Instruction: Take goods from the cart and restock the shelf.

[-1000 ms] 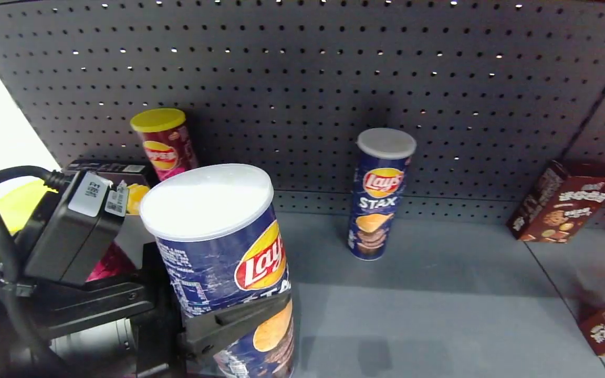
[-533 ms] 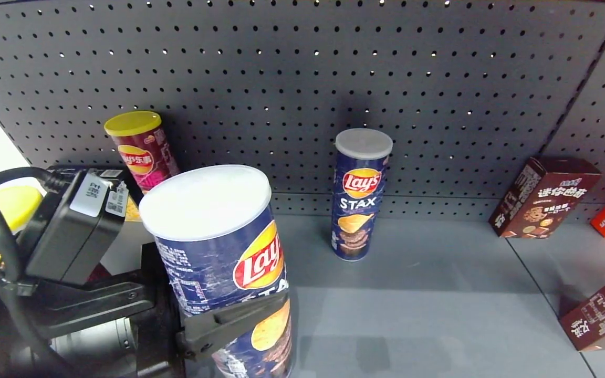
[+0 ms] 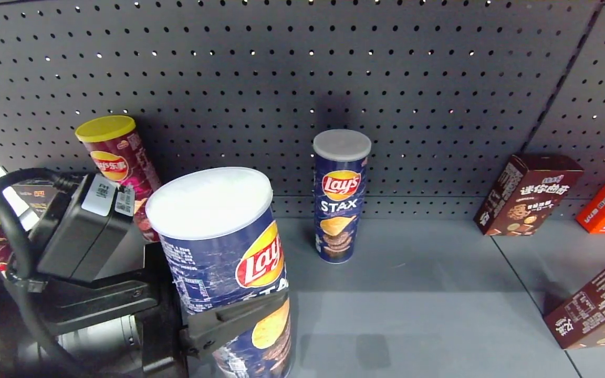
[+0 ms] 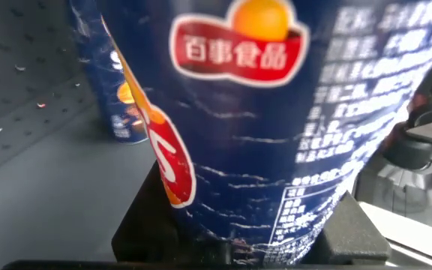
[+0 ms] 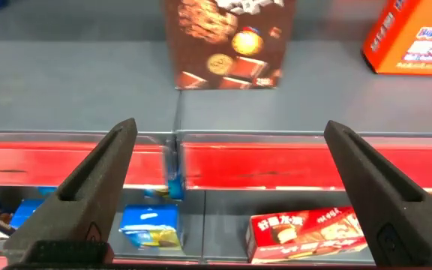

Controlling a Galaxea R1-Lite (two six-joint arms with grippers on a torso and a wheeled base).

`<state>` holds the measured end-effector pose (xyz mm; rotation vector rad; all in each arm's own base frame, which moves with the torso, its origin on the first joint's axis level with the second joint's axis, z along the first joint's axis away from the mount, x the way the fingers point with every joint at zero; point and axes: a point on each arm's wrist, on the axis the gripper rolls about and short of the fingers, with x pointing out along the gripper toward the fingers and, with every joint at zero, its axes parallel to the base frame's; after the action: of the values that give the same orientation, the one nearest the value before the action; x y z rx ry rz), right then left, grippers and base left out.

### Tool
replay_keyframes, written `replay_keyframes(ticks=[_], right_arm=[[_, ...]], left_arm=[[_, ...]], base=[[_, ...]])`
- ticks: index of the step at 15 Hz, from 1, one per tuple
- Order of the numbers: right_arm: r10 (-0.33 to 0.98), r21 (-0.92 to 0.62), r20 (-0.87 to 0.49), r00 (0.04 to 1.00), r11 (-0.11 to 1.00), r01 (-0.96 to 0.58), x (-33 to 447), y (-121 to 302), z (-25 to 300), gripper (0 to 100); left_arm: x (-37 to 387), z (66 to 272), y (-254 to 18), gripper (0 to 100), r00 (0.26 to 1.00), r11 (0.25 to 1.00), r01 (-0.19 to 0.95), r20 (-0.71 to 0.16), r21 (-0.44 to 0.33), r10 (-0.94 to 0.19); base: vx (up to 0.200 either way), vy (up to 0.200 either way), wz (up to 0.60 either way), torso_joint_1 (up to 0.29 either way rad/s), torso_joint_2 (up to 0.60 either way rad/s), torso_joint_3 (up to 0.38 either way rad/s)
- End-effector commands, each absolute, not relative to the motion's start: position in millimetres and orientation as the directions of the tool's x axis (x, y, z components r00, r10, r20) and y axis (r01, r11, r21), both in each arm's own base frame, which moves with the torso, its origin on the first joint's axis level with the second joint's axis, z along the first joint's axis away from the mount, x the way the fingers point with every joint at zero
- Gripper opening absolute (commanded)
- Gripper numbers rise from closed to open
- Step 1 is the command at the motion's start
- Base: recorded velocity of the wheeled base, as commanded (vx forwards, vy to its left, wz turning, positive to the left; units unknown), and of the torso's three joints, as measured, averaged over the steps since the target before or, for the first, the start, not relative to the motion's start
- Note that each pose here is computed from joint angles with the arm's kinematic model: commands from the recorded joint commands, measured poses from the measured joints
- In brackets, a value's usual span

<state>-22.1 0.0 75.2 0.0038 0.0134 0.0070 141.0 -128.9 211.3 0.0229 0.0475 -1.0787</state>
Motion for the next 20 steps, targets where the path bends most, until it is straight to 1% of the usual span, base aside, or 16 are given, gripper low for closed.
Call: replay_keyframes(ticks=[1, 8, 9, 10, 11, 12, 13, 15, 16, 17, 18, 19, 20], right_arm=[[0.006, 0.005, -0.012, 1.0, 1.0, -0.006, -22.1, 0.1, 75.4, 100], [0.011, -0.001, -0.017, 1.0, 1.0, -0.011, -21.9, 0.2, 75.7, 100], [0.011, -0.002, 0.005, 1.0, 1.0, -0.011, -23.3, 0.2, 82.4, 100], [0.038, 0.0, 0.029, 0.999, 0.999, -0.038, -24.6, -0.3, 127.9, 100], [0.067, -0.002, -0.048, 0.997, 0.998, -0.068, -12.9, -0.1, 148.2, 100], [0.109, -0.014, 0.005, 0.994, 0.994, -0.109, -14.2, -0.1, 169.5, 100], [0.165, -0.035, 0.018, 0.986, 0.986, -0.164, -12.9, 0.3, 184.4, 100], [0.25, -0.036, 0.018, 0.968, 0.968, -0.25, -8.7, 1.4, 198.6, 100], [0.321, -0.031, -0.017, 0.947, 0.946, -0.321, 0.0, 3.4, 211.2, 100], [0.34, -0.03, -0.033, 0.94, 0.94, -0.341, 7.1, 4.9, 218.6, 100], [0.378, -0.026, -0.051, 0.924, 0.925, -0.38, 21.0, 8.6, 236.5, 100], [0.396, -0.026, -0.062, 0.916, 0.917, -0.398, 25.5, 10.1, 239.7, 100], [0.496, -0.03, -0.09, 0.864, 0.866, -0.5, 42.9, 18.6, 254.5, 100]], left_arm=[[141.2, 212.1, -129.0, 0, 0.472, 0.472, 0.881, -0.046, -0.003, -0.88], [140.5, 209.1, -128.4, 0, 0.471, 0.473, 0.881, -0.055, -0.007, -0.88], [140.7, 208.9, -128.1, 0, 0.474, 0.475, 0.88, -0.056, -0.007, -0.879], [140.9, 209.7, -128.3, 0, 0.474, 0.475, 0.88, -0.053, -0.007, -0.879], [140.5, 208.0, -128.0, 0, 0.474, 0.475, 0.88, -0.058, -0.008, -0.879], [140.6, 208.4, -128.1, 0, 0.474, 0.475, 0.88, -0.057, -0.009, -0.879], [140.7, 208.0, -127.8, 0, 0.475, 0.477, 0.879, -0.058, -0.01, -0.878], [140.8, 208.4, -127.8, 0, 0.475, 0.477, 0.879, -0.057, -0.009, -0.878], [140.8, 208.1, -128.3, 0, 0.474, 0.475, 0.88, -0.058, -0.01, -0.879], [140.8, 208.1, -128.3, 0, 0.474, 0.475, 0.88, -0.058, -0.01, -0.879], [141.1, 207.9, -128.5, 0, 0.474, 0.475, 0.88, -0.06, -0.01, -0.879], [141.1, 207.9, -128.5, 0, 0.474, 0.475, 0.88, -0.06, -0.01, -0.879], [141.3, 207.9, -128.3, 0, 0.475, 0.477, 0.879, -0.06, -0.01, -0.878]], base=[[0.0, 0.0, 0.0, 0.0, 0.0, 0.0], [0.0, 0.0, 0.0, 0.0, 0.0, 0.0], [0.0, 0.0, 0.0, 0.0, 0.0, 0.0], [0.0, 0.0, 0.0, 0.0, 0.0, 0.0], [0.0, 0.0, 0.0, 0.0, 0.0, 0.0], [0.0, 0.0, 0.0, 0.0, 0.0, 0.0], [0.0, 0.0, 0.0, 0.0, 0.0, 0.0], [0.0, 0.0, 0.0, 0.0, 0.0, 0.0], [0.0, 0.0, 0.0, 0.0, 0.0, 0.0], [0.0, 0.0, 0.0, 0.0, 0.0, 0.0], [0.0, 0.0, 0.0, 0.0, 0.0, 0.0], [0.0, 0.0, 0.0, 0.0, 0.0, 0.0], [0.0, 0.0, 0.0, 0.0, 0.0, 0.0]])
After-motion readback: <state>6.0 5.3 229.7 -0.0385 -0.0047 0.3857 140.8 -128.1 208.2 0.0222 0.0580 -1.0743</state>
